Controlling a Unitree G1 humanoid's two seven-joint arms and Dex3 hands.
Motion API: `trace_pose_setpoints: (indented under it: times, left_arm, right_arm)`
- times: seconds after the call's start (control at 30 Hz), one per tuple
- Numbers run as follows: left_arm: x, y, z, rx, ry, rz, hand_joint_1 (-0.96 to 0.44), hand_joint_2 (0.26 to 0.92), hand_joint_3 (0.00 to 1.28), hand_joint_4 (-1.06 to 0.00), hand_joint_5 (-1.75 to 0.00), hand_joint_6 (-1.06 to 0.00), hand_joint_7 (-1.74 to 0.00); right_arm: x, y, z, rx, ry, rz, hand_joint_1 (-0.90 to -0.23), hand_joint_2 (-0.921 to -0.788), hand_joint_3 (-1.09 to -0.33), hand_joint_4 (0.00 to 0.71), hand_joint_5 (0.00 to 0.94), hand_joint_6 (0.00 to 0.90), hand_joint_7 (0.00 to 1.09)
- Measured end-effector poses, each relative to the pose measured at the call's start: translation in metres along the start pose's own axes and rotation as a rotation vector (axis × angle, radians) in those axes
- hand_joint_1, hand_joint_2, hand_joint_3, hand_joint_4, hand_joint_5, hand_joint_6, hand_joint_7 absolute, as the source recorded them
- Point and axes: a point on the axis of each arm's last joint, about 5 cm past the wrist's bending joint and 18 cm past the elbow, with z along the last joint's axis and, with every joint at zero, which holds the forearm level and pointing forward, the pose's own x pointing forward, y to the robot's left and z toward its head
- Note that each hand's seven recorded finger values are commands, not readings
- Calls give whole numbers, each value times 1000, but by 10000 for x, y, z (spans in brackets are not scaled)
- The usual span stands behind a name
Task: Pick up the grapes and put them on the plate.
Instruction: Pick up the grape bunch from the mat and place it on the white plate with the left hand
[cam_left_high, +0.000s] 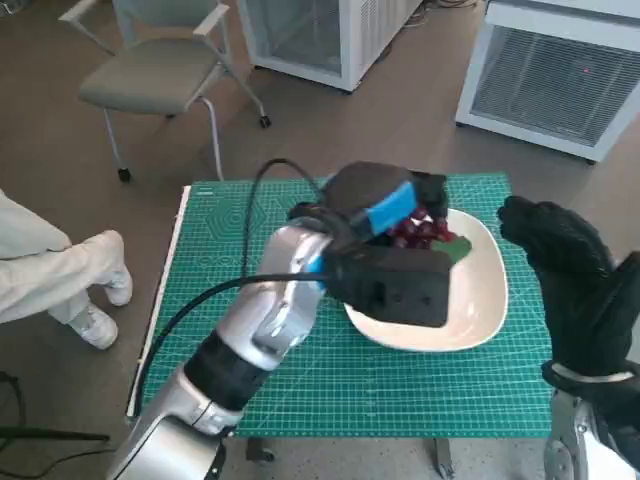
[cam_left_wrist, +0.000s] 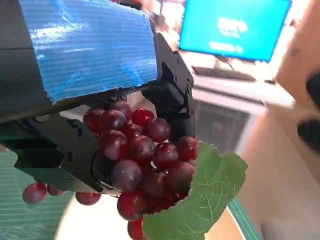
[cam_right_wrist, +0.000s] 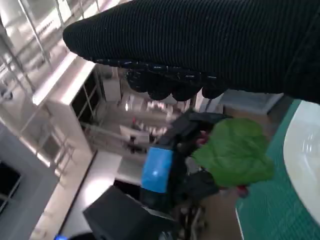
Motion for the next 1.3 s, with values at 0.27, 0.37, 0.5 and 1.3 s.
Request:
trace_pose_setpoints:
  times: [0.27,0.37,0.5,1.3]
  left_arm:
    - [109,-65,83,-22,-34,-46,1,670,602,-529,-1597,-647,-1066]
    - [134,-81,99,-24,-41,-51,1,638,683,-483,-1661,-635,-1110]
    - [161,-107,114,-27,-43,-59,3,629,717,-456,-1692,-623,-1136]
    - [203,-237,112,-53,-33,-117,120,804,384,-545,-1425,-507,-995]
  right_arm:
    - [-27,-7,15,-11,-3,-11,-502,-921,-577,356,374,188,861]
    - [-37,-10,20,-14,-4,-14,-501,-921,-578,355,375,188,860]
    - [-52,-14,27,-18,-4,-16,-499,-921,-580,354,376,188,860]
    - [-89,-24,48,-25,-6,-38,-495,-921,-585,343,386,182,868]
